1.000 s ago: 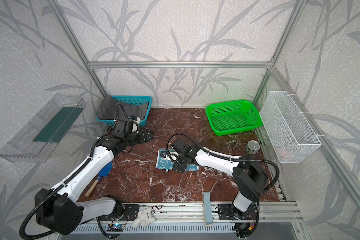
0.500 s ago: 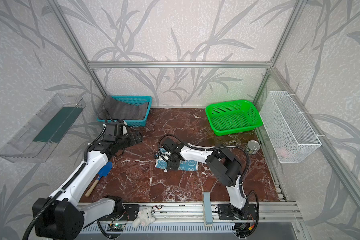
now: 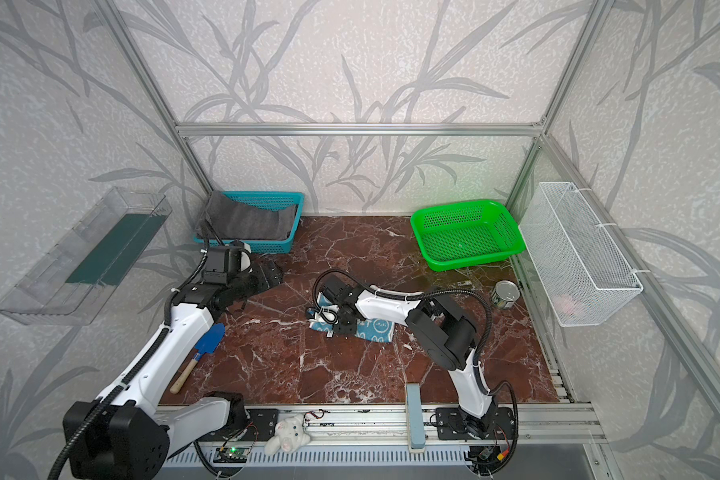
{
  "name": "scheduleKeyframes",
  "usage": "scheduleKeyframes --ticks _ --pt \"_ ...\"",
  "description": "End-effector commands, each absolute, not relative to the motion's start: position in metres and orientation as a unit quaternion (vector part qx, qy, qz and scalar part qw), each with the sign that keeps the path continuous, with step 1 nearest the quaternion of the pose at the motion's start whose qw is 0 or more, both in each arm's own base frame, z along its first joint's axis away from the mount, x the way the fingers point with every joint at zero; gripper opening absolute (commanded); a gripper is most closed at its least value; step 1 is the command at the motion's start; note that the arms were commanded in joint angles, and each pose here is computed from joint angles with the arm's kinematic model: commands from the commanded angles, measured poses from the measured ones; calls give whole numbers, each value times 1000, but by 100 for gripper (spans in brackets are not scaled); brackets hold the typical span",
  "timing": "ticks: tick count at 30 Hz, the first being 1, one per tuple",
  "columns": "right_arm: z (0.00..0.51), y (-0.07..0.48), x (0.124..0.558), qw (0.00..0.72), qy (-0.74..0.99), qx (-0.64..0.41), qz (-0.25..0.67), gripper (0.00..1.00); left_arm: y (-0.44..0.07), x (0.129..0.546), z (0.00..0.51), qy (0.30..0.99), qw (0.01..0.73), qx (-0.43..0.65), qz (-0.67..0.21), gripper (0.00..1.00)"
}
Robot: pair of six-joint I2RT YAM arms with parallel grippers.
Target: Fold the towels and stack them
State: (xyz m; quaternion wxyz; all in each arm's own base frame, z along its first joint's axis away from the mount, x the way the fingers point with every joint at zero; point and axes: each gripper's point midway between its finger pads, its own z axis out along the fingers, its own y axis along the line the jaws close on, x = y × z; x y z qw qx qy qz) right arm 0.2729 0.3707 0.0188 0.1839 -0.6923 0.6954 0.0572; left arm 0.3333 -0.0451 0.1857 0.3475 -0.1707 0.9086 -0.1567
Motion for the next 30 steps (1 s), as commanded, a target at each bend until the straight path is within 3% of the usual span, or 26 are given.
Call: scheduleKeyframes --ticks 1,4,9,16,30 --pt "-6 349 254 134 690 -708 69 10 -50 328 173 914 322 -175 -175 99" --pt "3 350 255 166 674 -715 85 0 -63 323 165 919 297 -160 -204 99" --pt "33 354 261 242 651 -710 118 0 -89 312 145 923 235 -144 -269 99" --pt "73 350 271 328 637 -682 146 0 -110 308 122 904 203 -162 -339 99" --pt "97 349 270 375 623 -661 185 0 -170 317 91 874 133 -172 -435 99"
